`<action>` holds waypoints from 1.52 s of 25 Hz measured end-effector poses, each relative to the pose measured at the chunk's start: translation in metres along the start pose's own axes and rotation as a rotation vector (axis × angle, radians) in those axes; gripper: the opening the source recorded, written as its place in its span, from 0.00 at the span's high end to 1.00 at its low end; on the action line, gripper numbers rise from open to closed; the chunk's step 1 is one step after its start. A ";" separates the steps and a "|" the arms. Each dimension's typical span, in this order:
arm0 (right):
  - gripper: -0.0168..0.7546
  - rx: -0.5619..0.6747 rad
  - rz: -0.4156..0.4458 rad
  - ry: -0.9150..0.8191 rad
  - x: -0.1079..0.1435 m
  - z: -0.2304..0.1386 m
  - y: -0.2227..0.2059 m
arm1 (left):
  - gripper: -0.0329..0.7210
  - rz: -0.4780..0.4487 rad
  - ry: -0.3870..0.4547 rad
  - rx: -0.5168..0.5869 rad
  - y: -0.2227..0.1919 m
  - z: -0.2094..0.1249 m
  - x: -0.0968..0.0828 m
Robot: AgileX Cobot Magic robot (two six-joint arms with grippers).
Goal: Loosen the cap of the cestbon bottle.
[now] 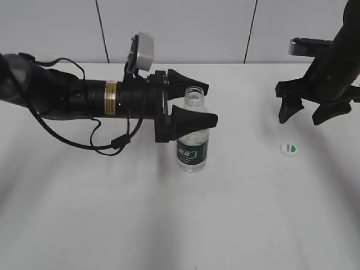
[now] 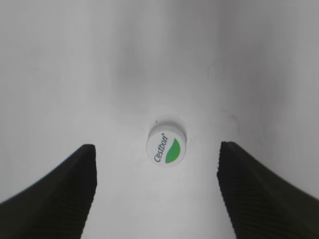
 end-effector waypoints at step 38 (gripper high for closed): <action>0.22 -0.035 -0.003 0.046 0.015 0.038 0.114 | 0.53 1.255 0.809 0.874 0.250 0.056 0.006</action>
Point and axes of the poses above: a point on each arm's last joint axis where the gripper is mounted, y pointing back along that axis away from the gripper, x along the wrist's bending axis when the last joint is at zero, z = x × y, the point moved 9 cm from there along -y, pointing out along that axis toward the gripper, and after that the axes turned 5 degrees about -y, right-handed, at the moved point
